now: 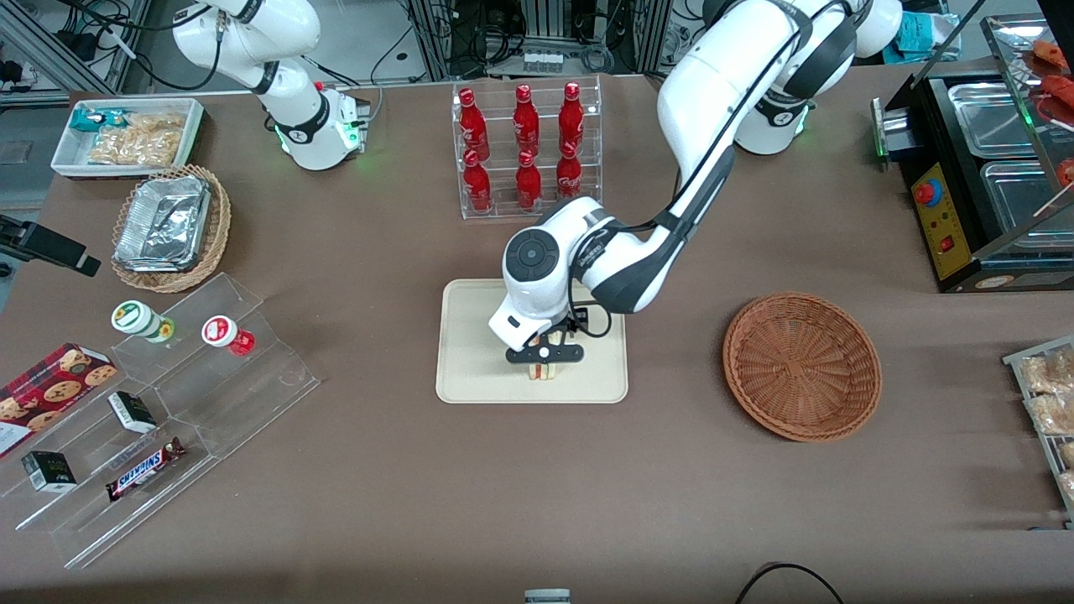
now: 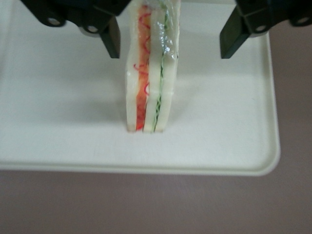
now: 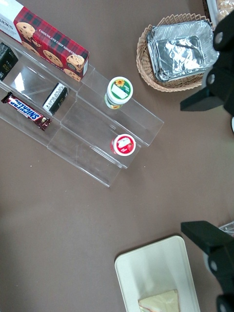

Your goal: Place sandwich from basket to tray

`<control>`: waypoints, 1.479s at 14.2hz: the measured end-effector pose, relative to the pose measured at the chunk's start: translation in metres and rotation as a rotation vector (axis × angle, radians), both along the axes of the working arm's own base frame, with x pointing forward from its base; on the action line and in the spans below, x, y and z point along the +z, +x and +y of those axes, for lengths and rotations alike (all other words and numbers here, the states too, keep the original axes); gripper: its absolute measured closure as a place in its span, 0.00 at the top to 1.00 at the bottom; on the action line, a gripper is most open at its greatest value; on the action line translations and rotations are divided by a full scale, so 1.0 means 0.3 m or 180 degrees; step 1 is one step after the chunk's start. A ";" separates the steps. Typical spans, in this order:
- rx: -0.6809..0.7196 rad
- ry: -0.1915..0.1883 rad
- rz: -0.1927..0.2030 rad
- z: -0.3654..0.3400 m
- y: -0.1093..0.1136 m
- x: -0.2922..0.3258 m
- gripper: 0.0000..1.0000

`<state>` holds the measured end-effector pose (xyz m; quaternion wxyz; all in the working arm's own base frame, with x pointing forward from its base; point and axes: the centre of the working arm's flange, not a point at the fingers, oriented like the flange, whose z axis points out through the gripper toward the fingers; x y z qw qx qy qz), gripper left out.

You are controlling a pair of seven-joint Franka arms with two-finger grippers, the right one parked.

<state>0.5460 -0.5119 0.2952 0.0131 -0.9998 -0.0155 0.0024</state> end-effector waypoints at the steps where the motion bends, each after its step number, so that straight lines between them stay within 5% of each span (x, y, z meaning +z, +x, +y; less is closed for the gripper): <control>1: 0.0052 0.0012 -0.0065 0.031 0.026 0.086 1.00; 4: 0.0248 0.0116 -0.0166 0.268 0.118 0.422 1.00; 6: 0.0224 0.0223 -0.0127 0.473 0.146 0.580 1.00; 8: 0.0127 0.0273 0.0027 0.692 0.175 0.675 1.00; 12: 0.0052 0.0185 0.0338 1.137 0.221 0.815 1.00; 17: 0.0088 0.0191 0.0514 1.409 0.162 0.952 1.00; 21: -0.0052 0.0182 0.0457 1.358 0.104 1.025 1.00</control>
